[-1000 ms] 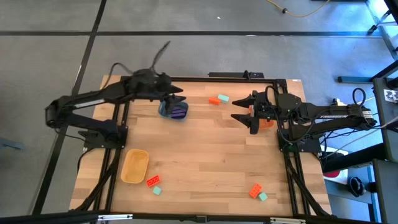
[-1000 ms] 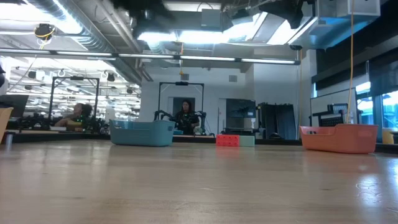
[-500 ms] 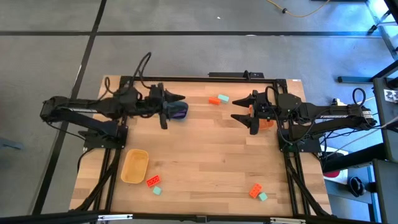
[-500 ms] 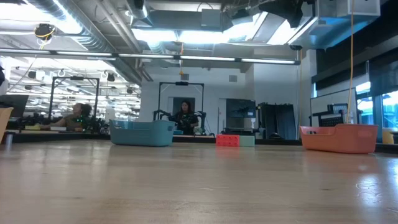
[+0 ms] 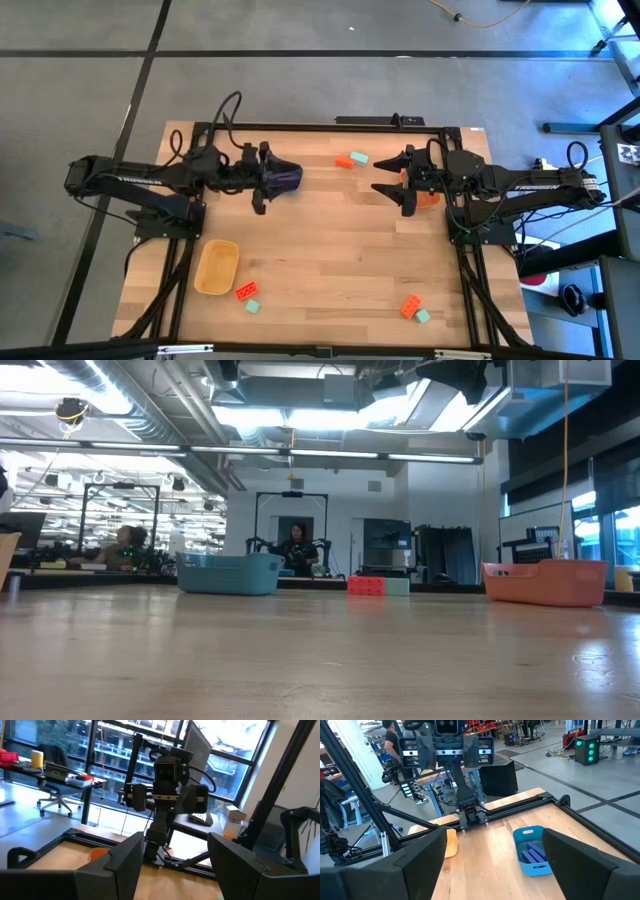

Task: Sort & place blocks by color
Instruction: Put the right orange 8 stud game piece into the orange bin

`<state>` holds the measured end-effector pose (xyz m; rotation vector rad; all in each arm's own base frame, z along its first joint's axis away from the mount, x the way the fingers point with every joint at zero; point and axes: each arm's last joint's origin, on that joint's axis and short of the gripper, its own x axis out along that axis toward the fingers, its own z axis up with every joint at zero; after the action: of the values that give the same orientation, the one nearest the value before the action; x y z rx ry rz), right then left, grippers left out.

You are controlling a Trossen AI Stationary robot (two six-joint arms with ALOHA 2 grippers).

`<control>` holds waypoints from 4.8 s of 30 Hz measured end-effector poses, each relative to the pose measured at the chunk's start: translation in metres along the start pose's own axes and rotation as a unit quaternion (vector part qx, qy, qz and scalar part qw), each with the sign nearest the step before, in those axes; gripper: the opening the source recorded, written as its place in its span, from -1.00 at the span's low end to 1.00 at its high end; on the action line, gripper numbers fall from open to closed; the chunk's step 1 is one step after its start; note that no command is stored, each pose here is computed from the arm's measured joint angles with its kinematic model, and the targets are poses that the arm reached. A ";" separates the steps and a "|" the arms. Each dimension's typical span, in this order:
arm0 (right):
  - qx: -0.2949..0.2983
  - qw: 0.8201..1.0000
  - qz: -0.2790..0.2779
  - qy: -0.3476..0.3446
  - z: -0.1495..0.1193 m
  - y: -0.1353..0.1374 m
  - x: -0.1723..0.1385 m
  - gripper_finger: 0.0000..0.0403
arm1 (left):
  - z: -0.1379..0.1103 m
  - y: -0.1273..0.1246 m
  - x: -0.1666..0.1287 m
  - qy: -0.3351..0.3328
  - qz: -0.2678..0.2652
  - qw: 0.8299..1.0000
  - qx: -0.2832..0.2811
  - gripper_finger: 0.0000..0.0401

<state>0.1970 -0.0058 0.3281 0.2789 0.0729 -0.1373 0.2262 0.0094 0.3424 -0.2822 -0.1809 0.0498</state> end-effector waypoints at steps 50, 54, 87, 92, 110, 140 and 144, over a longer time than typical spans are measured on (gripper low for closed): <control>0.000 1.000 0.000 0.001 0.000 0.000 0.000 0.63 | 0.013 -0.003 -0.005 -0.047 -0.015 0.999 -0.004 0.06; 0.000 1.000 0.000 0.001 0.000 0.000 0.000 0.63 | 0.012 -0.003 -0.005 -0.045 -0.015 0.999 -0.004 0.06; 0.040 0.999 0.000 0.001 0.000 0.000 0.000 0.63 | 0.007 -0.003 -0.015 -0.025 -0.032 0.999 0.006 0.06; 0.067 0.998 0.010 0.013 -0.002 0.000 0.000 0.63 | -0.004 0.002 -0.036 -0.056 -0.026 0.998 -0.004 0.06; 0.434 0.696 -0.127 0.558 -0.097 0.078 -0.026 0.63 | 0.008 0.001 -0.068 -0.124 -0.022 0.992 0.005 0.06; 0.487 0.560 -0.395 0.542 -0.231 0.142 -0.008 0.63 | 0.014 0.000 -0.076 -0.143 -0.030 0.989 -0.010 0.06; 0.492 0.568 -0.397 0.526 -0.230 0.139 -0.003 0.63 | 0.015 -0.001 -0.076 -0.145 -0.031 0.989 -0.014 0.06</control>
<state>0.2017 0.1912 0.1453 1.4525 1.3905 -0.9304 0.1487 0.0072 0.3433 -0.2967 -0.4788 0.0254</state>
